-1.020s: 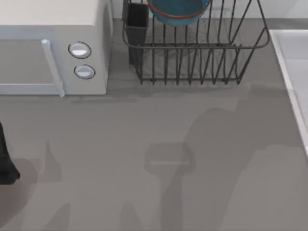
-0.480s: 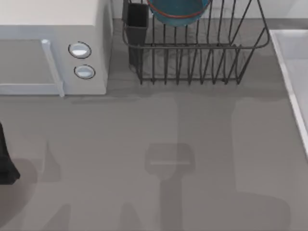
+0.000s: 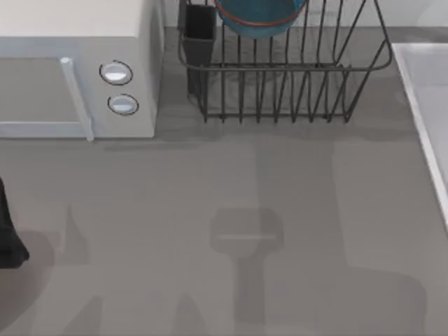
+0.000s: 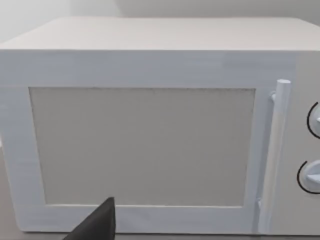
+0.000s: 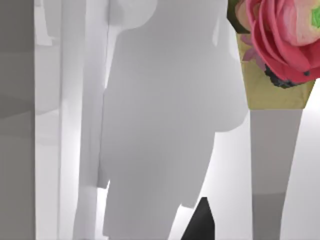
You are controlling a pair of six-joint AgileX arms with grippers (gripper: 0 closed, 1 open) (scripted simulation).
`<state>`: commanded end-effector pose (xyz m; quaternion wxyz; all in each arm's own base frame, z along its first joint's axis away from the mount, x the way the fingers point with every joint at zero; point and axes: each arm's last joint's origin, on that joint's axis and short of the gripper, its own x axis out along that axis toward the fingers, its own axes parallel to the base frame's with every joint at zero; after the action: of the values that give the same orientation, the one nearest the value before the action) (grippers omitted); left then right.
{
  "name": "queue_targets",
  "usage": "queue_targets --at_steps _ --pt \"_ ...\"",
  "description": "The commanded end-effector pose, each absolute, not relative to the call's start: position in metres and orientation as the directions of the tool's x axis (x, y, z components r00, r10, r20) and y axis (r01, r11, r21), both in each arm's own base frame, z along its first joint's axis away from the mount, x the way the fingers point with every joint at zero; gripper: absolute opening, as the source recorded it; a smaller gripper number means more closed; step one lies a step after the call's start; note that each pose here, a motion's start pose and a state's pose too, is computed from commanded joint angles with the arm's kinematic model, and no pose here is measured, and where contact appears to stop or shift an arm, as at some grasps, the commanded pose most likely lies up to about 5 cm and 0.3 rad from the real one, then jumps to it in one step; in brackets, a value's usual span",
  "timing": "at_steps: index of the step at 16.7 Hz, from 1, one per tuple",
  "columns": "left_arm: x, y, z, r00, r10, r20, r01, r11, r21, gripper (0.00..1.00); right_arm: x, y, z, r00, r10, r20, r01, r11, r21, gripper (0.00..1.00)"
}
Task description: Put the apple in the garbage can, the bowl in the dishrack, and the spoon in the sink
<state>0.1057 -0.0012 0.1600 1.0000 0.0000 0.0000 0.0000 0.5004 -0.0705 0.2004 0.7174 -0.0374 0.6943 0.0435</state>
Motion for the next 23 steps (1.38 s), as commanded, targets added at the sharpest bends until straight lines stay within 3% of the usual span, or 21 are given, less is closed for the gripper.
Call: queue_targets --at_steps 18,23 --pt "0.106 -0.001 0.160 1.000 0.000 0.000 0.000 1.000 0.000 1.00 0.500 -0.070 0.156 0.031 0.011 -0.999 -0.115 0.993 0.007 0.00" --pt "0.106 -0.001 0.160 1.000 0.000 0.000 0.000 1.000 0.000 1.00 0.500 -0.070 0.156 0.031 0.011 -0.999 -0.115 0.993 0.007 0.38"
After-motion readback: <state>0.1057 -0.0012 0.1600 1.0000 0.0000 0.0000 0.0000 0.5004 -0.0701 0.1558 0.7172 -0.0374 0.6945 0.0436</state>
